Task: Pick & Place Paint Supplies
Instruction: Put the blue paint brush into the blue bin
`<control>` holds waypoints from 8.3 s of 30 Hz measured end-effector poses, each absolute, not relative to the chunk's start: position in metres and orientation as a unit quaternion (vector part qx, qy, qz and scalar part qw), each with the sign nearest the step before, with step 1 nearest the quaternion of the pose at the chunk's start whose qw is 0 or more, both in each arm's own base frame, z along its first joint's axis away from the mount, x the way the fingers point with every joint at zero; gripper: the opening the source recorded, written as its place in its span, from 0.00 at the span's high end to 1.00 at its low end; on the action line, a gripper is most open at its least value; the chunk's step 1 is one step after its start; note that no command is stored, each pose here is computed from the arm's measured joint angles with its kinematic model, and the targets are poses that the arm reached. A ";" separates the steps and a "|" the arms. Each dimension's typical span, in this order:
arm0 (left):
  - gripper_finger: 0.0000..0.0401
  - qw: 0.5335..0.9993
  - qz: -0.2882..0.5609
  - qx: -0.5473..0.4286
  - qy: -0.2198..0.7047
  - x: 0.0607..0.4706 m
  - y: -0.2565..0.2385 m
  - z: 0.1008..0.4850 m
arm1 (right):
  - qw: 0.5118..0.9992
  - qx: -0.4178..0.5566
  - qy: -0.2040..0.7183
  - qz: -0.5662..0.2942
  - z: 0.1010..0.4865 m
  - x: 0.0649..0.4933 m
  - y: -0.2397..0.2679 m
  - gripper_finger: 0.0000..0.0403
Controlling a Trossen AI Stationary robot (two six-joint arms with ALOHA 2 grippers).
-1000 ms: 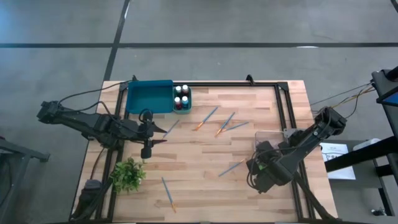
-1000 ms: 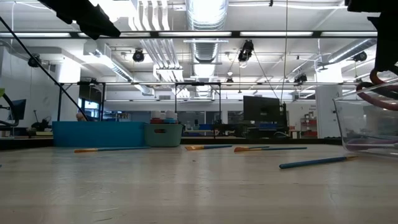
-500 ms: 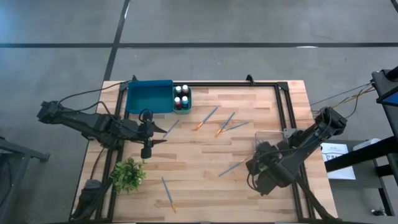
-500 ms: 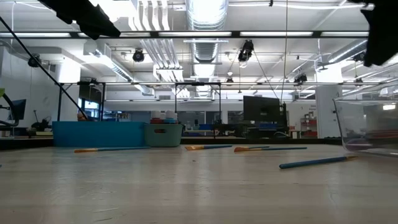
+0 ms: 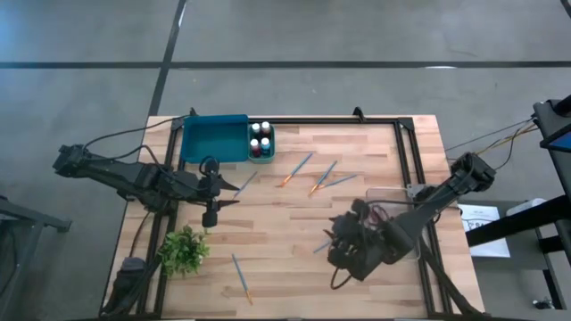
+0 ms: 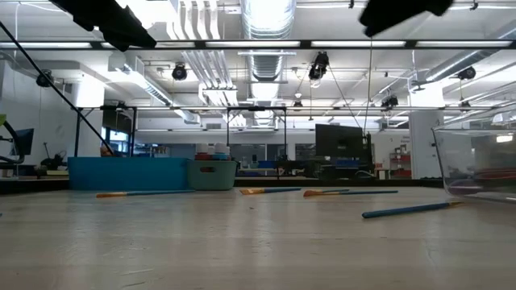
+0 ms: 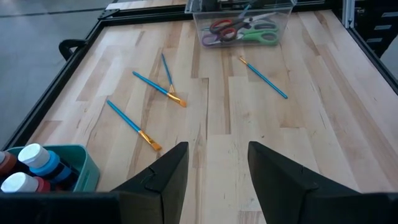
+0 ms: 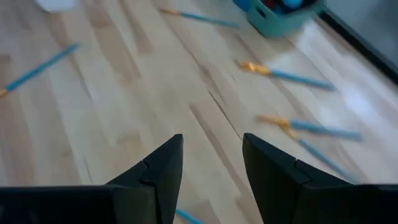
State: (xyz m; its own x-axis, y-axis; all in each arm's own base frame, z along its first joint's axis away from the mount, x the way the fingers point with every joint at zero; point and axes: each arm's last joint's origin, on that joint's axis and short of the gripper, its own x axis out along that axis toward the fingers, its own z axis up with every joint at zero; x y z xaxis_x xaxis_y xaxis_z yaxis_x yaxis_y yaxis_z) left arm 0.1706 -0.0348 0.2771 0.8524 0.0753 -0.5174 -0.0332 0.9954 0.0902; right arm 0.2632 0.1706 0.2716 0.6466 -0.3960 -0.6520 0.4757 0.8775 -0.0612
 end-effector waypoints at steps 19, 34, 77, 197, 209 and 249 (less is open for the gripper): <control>0.57 0.965 0.033 0.007 0.260 0.173 -0.036 0.271 | 0.845 -0.047 0.533 -0.022 0.246 0.258 0.167 0.59; 0.57 0.966 0.030 0.008 0.258 0.174 -0.036 0.271 | 0.688 -0.148 0.710 -0.022 0.191 0.280 0.145 0.59; 0.57 0.966 0.030 0.008 0.258 0.174 -0.036 0.271 | 0.563 -0.193 0.804 0.010 0.143 0.303 0.125 0.59; 0.51 0.972 -0.181 0.071 0.130 0.311 -0.156 0.163 | 0.685 -0.163 0.708 0.048 0.196 0.350 0.133 0.98; 0.51 0.970 -0.156 -0.069 0.172 0.317 -0.157 0.169 | 0.723 -0.162 0.671 0.022 0.231 0.340 0.130 0.98; 0.37 0.966 -0.024 0.087 0.244 0.326 -0.126 0.136 | 0.721 -0.167 0.672 0.027 0.222 0.344 0.132 0.98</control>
State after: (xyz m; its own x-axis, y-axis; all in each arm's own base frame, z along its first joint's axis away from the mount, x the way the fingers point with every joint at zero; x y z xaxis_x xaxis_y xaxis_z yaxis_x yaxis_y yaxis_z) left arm 0.3256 -0.1262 0.1358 0.8799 -0.0044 -0.4751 0.0895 0.9836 0.1566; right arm 0.3441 0.1323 0.2219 0.0961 -0.1864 -0.9778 -0.2629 0.9427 -0.2056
